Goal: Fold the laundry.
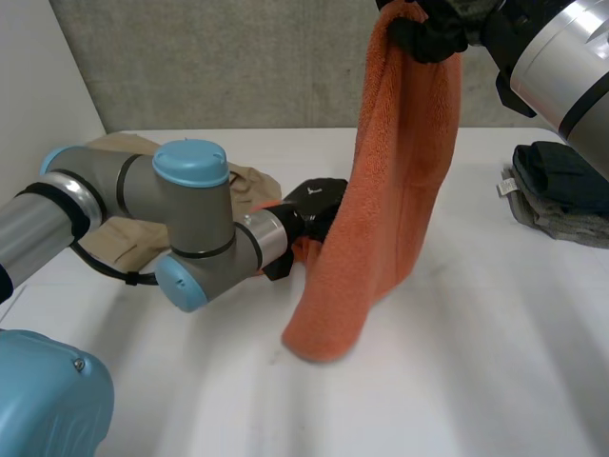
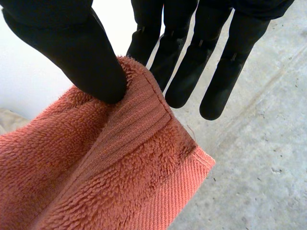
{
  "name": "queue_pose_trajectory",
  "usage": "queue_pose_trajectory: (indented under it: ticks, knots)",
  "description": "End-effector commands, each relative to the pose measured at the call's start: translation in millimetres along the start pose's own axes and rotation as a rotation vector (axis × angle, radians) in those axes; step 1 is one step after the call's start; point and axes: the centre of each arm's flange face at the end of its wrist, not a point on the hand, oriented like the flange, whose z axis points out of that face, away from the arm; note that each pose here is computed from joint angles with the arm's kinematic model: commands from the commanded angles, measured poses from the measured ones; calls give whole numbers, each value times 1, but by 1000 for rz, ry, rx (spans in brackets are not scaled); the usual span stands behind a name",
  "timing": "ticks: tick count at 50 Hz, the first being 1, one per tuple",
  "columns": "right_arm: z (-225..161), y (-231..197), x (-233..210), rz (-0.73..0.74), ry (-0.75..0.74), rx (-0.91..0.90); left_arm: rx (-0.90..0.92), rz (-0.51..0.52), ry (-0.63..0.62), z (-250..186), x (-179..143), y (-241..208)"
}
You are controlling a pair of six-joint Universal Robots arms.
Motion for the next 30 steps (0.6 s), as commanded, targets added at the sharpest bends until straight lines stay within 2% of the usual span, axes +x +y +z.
queue_pose_trajectory:
  ticks: [1, 4, 8, 12, 15, 23, 30]
  knots:
    - [13, 31, 33, -19, 87, -37, 186, 21, -106, -4, -16, -57]
    - [20, 39, 53, -46, 156, -39, 329, 31, -177, -14, -22, -98]
    - [31, 41, 86, -100, 295, -38, 633, 48, -308, -46, -20, -176]
    - [35, 36, 94, -120, 321, -23, 759, 118, -333, -77, -4, -214]
    - [35, 37, 94, -125, 324, -24, 753, 165, -351, -93, 7, -216]
    - [22, 90, 79, -55, 267, -202, 535, 255, -399, -115, 35, -127]
    - [-17, 196, 30, -12, 139, -546, 226, 249, -506, -101, 42, 24]
